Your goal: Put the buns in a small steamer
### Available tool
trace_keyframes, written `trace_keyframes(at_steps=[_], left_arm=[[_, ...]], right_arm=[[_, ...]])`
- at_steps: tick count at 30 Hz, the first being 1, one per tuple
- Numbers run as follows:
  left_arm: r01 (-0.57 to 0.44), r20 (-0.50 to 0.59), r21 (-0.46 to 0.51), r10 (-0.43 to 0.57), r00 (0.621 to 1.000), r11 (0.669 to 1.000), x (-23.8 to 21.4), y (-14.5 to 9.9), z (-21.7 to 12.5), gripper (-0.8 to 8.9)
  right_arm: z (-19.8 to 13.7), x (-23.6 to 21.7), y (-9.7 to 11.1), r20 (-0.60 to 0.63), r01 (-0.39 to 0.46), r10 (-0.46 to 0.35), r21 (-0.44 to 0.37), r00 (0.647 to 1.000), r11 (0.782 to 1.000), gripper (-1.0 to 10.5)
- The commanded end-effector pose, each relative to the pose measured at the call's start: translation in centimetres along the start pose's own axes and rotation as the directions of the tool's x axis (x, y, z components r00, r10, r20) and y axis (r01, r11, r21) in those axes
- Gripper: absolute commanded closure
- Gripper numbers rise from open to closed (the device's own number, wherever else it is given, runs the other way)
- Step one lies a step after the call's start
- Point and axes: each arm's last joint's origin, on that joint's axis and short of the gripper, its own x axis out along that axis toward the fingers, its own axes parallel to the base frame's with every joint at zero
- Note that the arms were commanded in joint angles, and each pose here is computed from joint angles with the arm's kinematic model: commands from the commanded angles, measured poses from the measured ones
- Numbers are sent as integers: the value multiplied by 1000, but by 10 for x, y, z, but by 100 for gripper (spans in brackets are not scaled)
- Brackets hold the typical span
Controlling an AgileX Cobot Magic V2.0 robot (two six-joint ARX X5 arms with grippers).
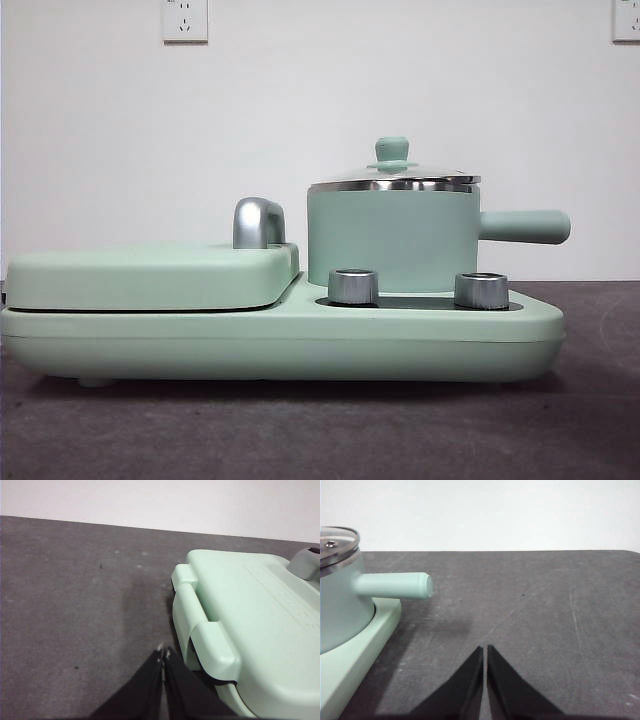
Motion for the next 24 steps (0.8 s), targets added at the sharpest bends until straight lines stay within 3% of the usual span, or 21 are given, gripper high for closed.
trace_keyframes(at_steps=[1, 8, 16, 24], left_arm=[[-2, -19, -1, 2, 1000, 1000, 2, 1, -6, 804], [-2, -19, -2, 2, 1000, 1000, 2, 1, -6, 804], [-136, -8, -15, 136, 991, 991, 1, 14, -5, 804], [-146, -7, -17, 146, 989, 989, 0, 15, -4, 804]], right_arm=[[0, 0, 0, 8, -3, 3, -9, 1000, 1000, 935], [0, 0, 0, 8, -3, 3, -9, 1000, 1000, 935], [0, 0, 0, 8, -5, 5, -9, 1000, 1000, 935], [0, 0, 0, 8, -4, 4, -9, 1000, 1000, 935]])
